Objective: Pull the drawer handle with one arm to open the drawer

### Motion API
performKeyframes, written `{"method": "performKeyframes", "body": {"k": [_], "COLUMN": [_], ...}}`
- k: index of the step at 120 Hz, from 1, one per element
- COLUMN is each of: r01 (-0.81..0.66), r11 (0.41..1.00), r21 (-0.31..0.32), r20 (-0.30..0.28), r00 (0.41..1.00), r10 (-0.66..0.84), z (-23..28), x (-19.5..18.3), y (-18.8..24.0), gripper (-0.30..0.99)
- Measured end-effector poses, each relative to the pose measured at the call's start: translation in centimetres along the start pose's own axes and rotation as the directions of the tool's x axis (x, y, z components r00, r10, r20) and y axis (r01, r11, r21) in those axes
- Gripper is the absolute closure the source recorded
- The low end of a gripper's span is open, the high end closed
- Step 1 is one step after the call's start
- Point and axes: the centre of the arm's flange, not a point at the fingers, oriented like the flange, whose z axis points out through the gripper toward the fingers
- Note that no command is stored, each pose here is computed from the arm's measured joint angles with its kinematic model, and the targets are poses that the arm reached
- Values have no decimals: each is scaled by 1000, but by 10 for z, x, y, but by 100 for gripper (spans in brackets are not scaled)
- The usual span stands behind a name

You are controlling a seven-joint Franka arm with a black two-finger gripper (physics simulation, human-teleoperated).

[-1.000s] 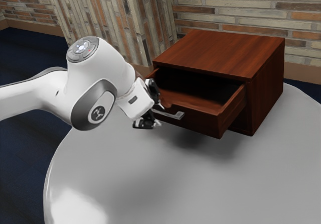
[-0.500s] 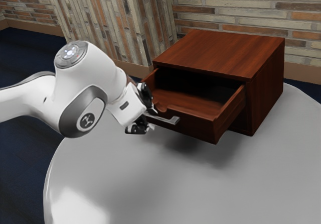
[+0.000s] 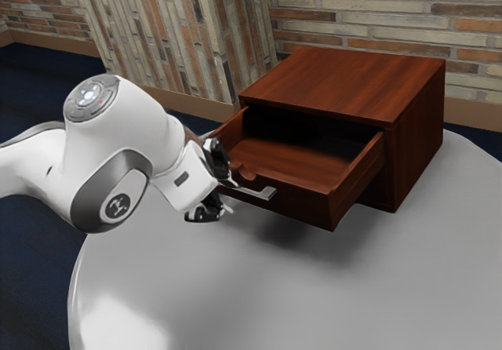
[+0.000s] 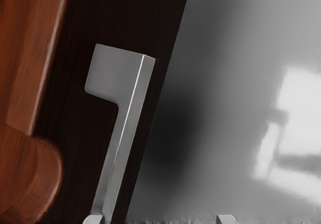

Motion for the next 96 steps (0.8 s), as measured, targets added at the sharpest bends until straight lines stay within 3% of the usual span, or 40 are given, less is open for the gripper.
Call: {"method": "performKeyframes", "body": {"k": [66, 72, 89, 96], "r01": [10, 11, -17, -32], "r11": [1000, 999, 978, 975], "r21": [20, 32, 209, 220], "r20": [-2, -5, -55, -93], "r00": [1000, 1000, 998, 994], "r10": [-10, -11, 29, 54], "z": [-18, -24, -137, -178], "x": [-1, -1, 29, 51], "y": [9, 8, -10, 4], "gripper": [46, 40, 20, 15]}}
